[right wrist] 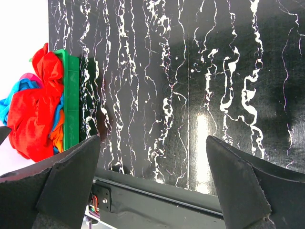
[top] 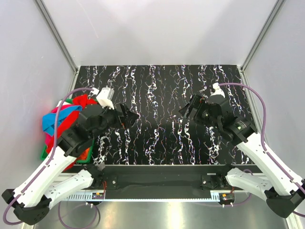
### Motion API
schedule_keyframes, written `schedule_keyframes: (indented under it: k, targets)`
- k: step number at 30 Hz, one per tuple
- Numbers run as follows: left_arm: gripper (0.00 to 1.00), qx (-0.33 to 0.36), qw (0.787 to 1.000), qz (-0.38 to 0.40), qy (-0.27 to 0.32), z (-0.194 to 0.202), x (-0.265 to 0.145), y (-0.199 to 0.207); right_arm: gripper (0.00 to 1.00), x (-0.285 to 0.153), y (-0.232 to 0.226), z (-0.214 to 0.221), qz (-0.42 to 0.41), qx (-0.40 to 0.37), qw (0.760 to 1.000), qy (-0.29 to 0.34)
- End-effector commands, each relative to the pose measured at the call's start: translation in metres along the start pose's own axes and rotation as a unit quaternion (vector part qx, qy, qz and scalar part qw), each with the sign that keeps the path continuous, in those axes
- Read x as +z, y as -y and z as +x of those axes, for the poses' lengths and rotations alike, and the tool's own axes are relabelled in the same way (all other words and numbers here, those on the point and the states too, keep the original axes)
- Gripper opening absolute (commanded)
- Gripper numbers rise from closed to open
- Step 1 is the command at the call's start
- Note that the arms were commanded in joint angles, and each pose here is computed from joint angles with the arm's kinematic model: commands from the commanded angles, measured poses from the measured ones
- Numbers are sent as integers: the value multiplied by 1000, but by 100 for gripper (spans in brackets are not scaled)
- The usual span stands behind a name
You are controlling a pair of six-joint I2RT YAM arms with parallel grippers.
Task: Fold and stack the t-shirts
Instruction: Grab the tshirt from the pile
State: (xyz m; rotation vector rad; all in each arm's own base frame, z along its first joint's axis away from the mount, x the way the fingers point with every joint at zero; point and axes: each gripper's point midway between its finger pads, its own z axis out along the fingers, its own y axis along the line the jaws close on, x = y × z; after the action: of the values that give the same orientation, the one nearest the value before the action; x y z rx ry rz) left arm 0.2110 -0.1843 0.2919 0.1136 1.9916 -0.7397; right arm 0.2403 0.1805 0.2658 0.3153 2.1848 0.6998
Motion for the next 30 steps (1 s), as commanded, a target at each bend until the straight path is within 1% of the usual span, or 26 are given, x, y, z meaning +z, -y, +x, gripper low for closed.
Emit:
schedule_keyframes:
  k: [1, 4, 5, 7, 8, 10, 11, 12, 13, 14, 15, 17, 18, 20, 21, 22, 23, 24, 25, 26, 27, 28, 30]
  targets:
    - [99, -4, 999, -16, 34, -14, -2, -4, 100, 2, -8, -7, -9, 10, 1000, 12]
    - [99, -35, 995, -79, 46, -14, 0, -26, 100, 5, -4, -3, -3, 12, 1000, 10]
    - [99, -44, 989, -128, 54, -14, -2, -44, 100, 5, -3, -1, -2, 11, 1000, 9]
    - [99, -74, 978, -179, 70, -18, -7, -61, 100, 6, -1, -1, -1, 12, 1000, 11]
    - [97, -78, 967, -231, 77, -17, -15, -80, 100, 7, 2, 1, 1, 12, 1000, 11]
    - [95, -106, 949, -276, 106, -29, -27, -99, 100, 7, 2, 2, -4, 12, 1000, 15]
    - [95, -111, 940, -305, 108, -29, -36, -111, 100, 9, 6, 7, -4, 11, 1000, 10]
    - [93, -129, 918, -351, 132, -39, -48, -132, 100, 8, 5, 6, -9, 12, 1000, 14]
    - [92, -136, 907, -370, 145, -48, -57, -141, 100, 10, 6, 11, -15, 9, 1000, 8]
    - [92, -142, 895, -397, 144, -50, -66, -153, 100, 10, 6, 13, -17, 7, 1000, 8]
    - [91, -161, 868, -441, 162, -57, -82, -176, 100, 11, 6, 13, -21, 3, 1000, 9]
    - [90, -180, 838, -483, 176, -62, -98, -195, 100, 14, 6, 18, -26, 0, 1000, 3]
    - [89, -198, 811, -516, 192, -65, -112, -212, 100, 16, 7, 20, -27, -6, 1000, -2]
    - [89, -214, 785, -551, 186, -57, -120, -229, 100, 18, 5, 23, -32, -11, 999, -11]
    - [89, -235, 760, -578, 181, -48, -126, -245, 100, 20, 6, 26, -31, -14, 999, -17]
    - [89, -249, 748, -591, 172, -39, -128, -252, 100, 21, 4, 28, -35, -16, 999, -24]
    - [89, -267, 740, -599, 149, -24, -128, -257, 100, 21, 3, 28, -37, -15, 999, -26]
    - [89, -294, 718, -613, 149, -15, -132, -265, 100, 22, 3, 31, -37, -15, 999, -33]
    - [87, -305, 706, -628, 118, 4, -129, -272, 100, 22, 0, 33, -44, -16, 998, -39]
    - [86, -313, 705, -629, 103, 14, -123, -275, 100, 22, -1, 34, -48, -18, 998, -43]
    - [84, -323, 696, -636, 80, 32, -118, -280, 100, 21, -2, 34, -50, -19, 998, -44]
    - [83, -329, 692, -638, 72, 39, -115, -282, 100, 21, -2, 35, -50, -21, 997, -45]
    - [79, -341, 694, -632, 54, 55, -105, -285, 100, 20, -1, 34, -51, -28, 997, -42]
